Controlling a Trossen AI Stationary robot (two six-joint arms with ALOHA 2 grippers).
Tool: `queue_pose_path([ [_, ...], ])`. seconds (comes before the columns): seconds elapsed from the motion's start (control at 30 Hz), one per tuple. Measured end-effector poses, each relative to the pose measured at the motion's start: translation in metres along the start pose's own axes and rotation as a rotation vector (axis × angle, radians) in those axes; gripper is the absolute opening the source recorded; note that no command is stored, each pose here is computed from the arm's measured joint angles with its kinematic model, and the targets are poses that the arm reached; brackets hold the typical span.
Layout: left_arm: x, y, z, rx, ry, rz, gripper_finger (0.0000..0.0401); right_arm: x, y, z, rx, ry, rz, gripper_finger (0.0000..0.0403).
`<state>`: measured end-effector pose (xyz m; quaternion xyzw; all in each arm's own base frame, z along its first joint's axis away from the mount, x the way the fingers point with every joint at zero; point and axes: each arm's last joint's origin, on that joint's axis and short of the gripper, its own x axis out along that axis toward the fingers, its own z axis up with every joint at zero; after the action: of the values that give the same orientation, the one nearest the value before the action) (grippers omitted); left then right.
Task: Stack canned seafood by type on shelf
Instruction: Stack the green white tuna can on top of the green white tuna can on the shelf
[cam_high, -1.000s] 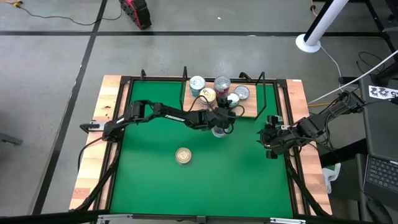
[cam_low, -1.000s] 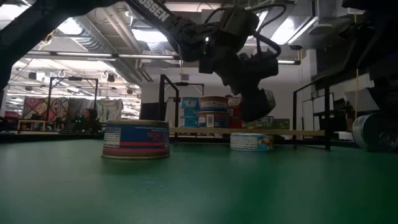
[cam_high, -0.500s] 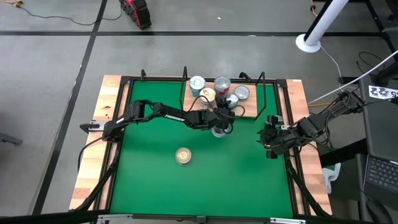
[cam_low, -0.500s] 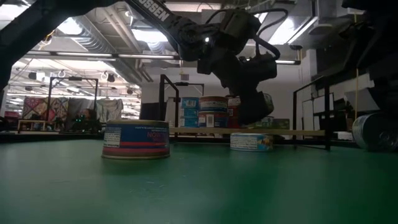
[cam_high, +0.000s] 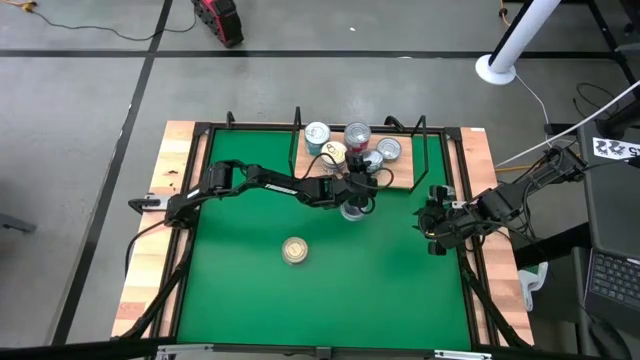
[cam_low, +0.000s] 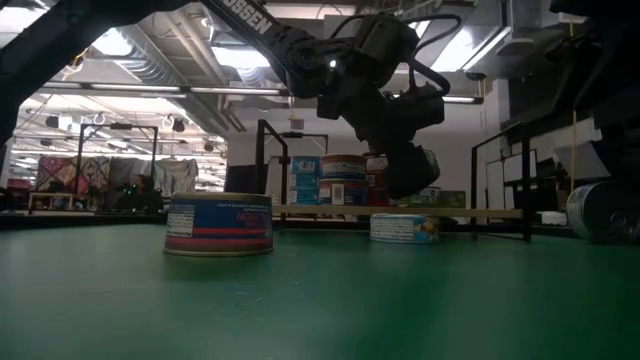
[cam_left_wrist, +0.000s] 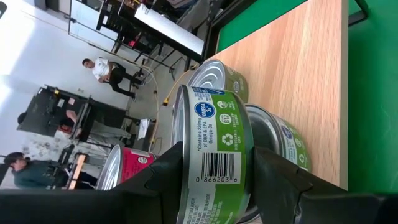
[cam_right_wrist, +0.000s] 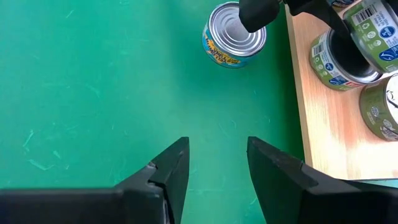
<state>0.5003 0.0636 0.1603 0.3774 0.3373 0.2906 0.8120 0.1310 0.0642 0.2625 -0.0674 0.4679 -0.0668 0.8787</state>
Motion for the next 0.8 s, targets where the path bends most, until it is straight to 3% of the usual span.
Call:
queue_pose_path([
  [0.43,0.0009,0.0008,-0.0008,-0.023,0.005,0.004,0.0156,0.0000,0.0000,0.0000,0.000,0.000,0.000,0.0161],
  [0.8,0.0022,0.0001,-0.0028,-0.021,0.011,-0.006,0.0216,0.0000,0.0001,0.0000,0.000,0.001,0.003,0.0161],
])
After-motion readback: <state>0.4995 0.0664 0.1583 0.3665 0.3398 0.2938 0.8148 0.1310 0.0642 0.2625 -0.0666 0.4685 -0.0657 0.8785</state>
